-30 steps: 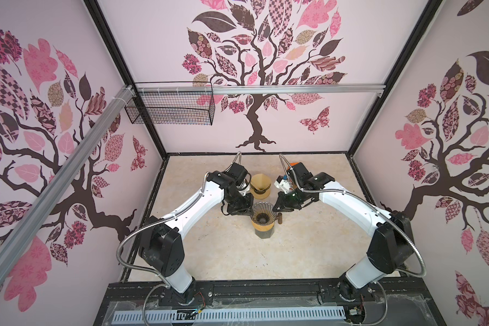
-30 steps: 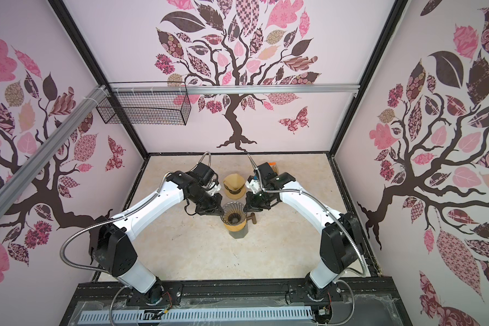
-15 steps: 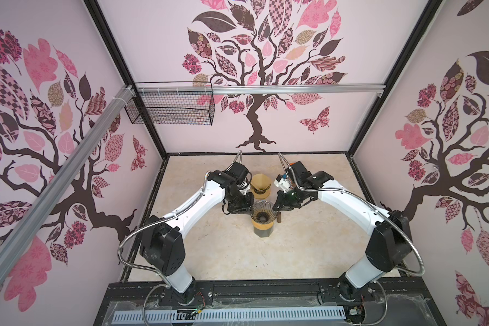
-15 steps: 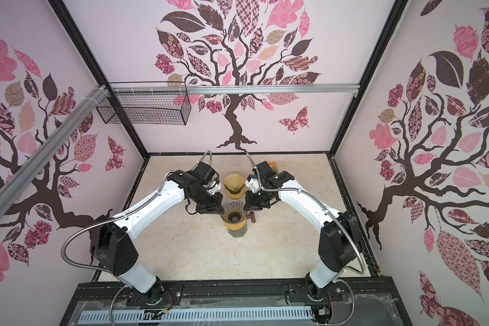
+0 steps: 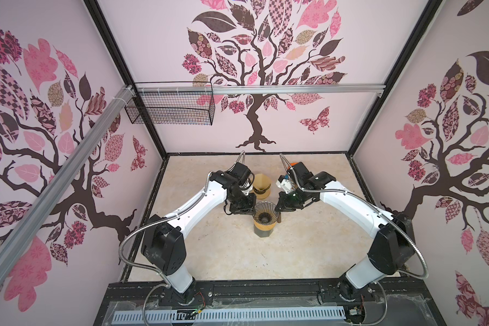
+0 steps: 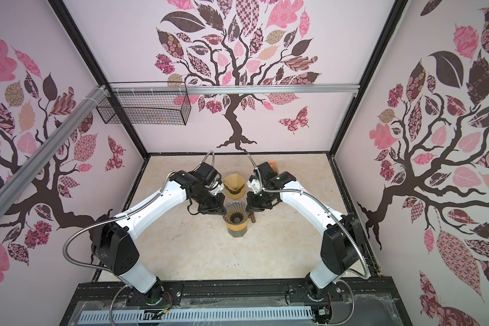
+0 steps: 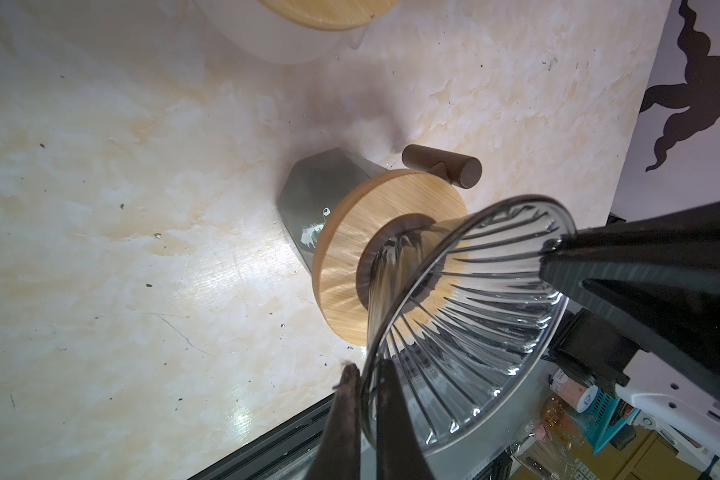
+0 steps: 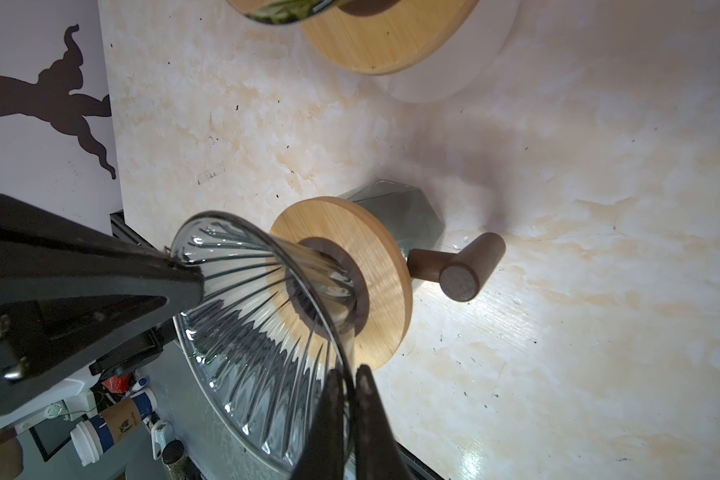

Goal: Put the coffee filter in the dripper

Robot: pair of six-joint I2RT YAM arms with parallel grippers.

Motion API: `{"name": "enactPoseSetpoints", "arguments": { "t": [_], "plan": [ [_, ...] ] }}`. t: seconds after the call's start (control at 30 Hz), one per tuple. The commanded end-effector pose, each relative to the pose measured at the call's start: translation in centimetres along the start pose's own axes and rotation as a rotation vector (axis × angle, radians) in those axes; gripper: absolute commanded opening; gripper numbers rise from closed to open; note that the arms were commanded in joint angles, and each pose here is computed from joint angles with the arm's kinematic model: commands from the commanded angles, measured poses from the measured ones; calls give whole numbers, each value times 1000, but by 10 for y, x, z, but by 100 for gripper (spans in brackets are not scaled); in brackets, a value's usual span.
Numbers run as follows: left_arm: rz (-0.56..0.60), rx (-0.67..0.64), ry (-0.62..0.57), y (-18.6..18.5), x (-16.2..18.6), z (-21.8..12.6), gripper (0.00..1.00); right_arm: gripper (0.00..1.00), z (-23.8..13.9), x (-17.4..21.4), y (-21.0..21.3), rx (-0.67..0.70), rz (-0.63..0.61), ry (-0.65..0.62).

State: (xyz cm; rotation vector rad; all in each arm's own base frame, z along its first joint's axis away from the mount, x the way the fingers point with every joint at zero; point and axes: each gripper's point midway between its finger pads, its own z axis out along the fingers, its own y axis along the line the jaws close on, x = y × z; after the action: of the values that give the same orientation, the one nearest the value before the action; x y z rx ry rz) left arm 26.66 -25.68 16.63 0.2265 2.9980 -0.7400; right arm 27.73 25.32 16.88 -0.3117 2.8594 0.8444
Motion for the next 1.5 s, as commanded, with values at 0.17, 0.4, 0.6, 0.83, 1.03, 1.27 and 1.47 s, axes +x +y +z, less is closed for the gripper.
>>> {"name": "enactPoseSetpoints", "arguments": {
  "t": [0.17, 0.4, 0.6, 0.83, 1.03, 1.27, 1.47],
  "plan": [
    [17, -63, 10, 8, -1, -1, 9, 5, -5, -2, -4, 51, -22, -20],
    [20, -53, -12, 4, -7, -10, 11, 5, -7, -7, 0, 40, -28, -28],
    [25, -38, -25, -2, -11, -16, 13, 6, -10, -9, 1, 43, -31, -35],
    [26, -30, -29, -4, -12, -18, 15, 7, -7, -7, -3, 53, -26, -27],
    [26, -24, -25, -5, -11, -18, 17, 10, -5, -6, -6, 58, -25, -23],
    [30, -22, -39, -7, -13, -24, 18, 14, -7, -8, -5, 53, -24, -29],
    [36, -25, -74, -9, -16, -39, 18, 15, -19, -14, 4, 41, -35, -63]
  ]
}}
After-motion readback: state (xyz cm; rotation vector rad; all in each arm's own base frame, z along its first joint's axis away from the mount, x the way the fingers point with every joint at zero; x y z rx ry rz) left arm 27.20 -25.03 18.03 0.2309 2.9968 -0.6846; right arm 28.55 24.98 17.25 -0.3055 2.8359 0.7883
